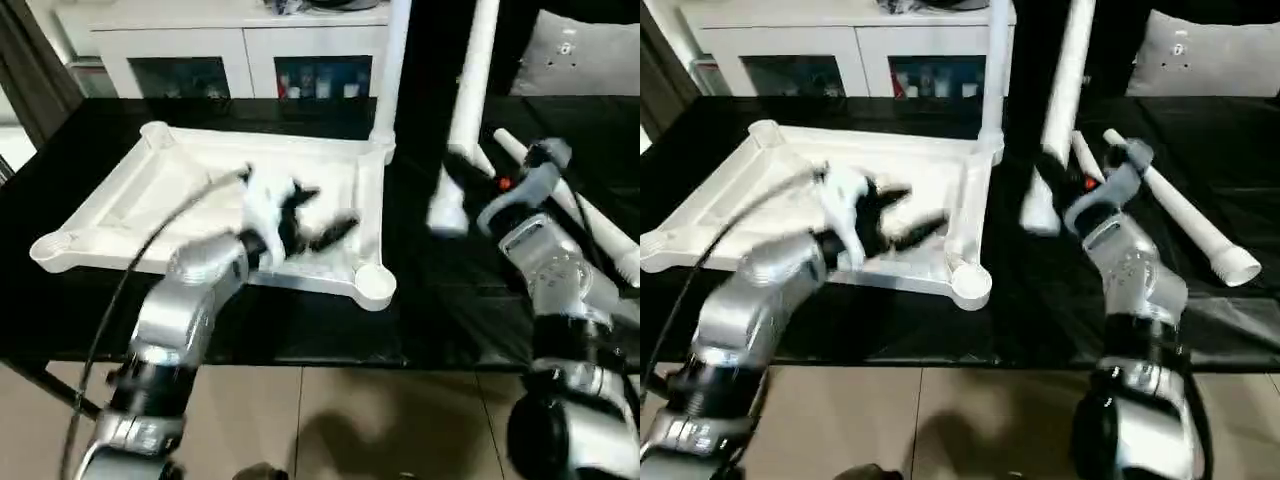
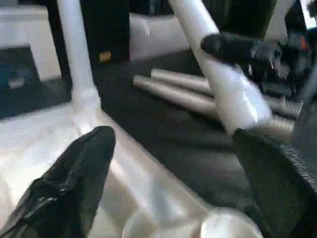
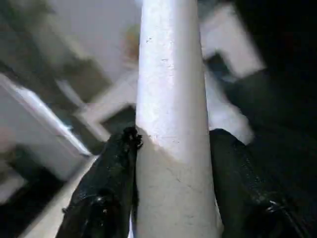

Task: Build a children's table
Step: Pick table leg

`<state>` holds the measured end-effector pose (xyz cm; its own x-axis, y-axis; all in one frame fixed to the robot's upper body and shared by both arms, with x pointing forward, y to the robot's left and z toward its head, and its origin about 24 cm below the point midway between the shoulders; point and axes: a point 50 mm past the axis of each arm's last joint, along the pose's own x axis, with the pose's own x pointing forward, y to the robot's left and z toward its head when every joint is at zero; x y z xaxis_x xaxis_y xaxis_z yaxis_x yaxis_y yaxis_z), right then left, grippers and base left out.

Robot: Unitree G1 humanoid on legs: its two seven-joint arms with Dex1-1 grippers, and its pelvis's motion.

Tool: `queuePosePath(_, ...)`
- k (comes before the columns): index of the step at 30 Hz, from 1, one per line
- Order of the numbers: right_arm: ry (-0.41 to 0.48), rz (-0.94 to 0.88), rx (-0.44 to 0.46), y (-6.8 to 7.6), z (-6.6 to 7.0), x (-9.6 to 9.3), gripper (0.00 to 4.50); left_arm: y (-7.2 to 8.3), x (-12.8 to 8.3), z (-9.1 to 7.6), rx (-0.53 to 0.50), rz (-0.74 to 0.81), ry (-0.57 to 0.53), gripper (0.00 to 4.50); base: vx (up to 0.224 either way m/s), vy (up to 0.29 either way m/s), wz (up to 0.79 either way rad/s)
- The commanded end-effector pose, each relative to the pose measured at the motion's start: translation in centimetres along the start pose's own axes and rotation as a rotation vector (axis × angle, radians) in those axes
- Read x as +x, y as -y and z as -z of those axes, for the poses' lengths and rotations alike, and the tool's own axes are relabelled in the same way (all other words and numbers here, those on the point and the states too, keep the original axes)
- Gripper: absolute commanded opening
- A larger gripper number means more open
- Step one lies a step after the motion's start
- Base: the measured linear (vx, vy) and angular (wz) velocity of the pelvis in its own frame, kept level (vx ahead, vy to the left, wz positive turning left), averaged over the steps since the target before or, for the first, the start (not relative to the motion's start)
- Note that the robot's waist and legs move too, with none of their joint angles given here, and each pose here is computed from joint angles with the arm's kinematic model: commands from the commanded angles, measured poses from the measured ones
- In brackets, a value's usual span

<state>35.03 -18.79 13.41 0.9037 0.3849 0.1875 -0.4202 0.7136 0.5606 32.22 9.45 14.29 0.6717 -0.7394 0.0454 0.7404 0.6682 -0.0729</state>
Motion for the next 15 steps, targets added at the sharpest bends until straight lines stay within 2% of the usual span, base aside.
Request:
queuePosePath(1,0.041,-0.186,0.023,-2.5,-0.4,0.0,1.83,-0.6,0.4,-1.6,-0.097,-0.022,0.072,4.49,0.0,0.0,0.0)
queuePosePath(4,0.03,-0.321,0.044,-4.0,0.1,-0.4,1.82,-0.5,1.5,-3.2,-0.235,-0.01,0.153,4.5,0.0,0.0,0.0)
queuePosePath(8,-0.018,-0.465,0.072,-5.6,0.9,-1.2,1.82,-0.1,2.5,-4.0,-0.384,0.012,0.201,4.5,0.0,0.0,0.0)
queuePosePath(9,-0.018,-0.465,0.072,-5.6,0.9,-1.2,1.82,-0.1,2.5,-4.0,-0.384,0.012,0.201,4.5,0.0,0.0,0.0)
queuePosePath(11,-0.074,-0.545,0.079,-6.4,1.8,-1.8,1.82,1.1,3.3,-4.5,-0.479,0.086,0.223,4.5,0.0,0.0,0.0)
queuePosePath(15,-0.114,-0.572,0.076,-6.6,2.5,-2.2,1.82,2.5,3.6,-5.2,-0.541,0.188,0.249,4.5,0.0,0.0,0.0)
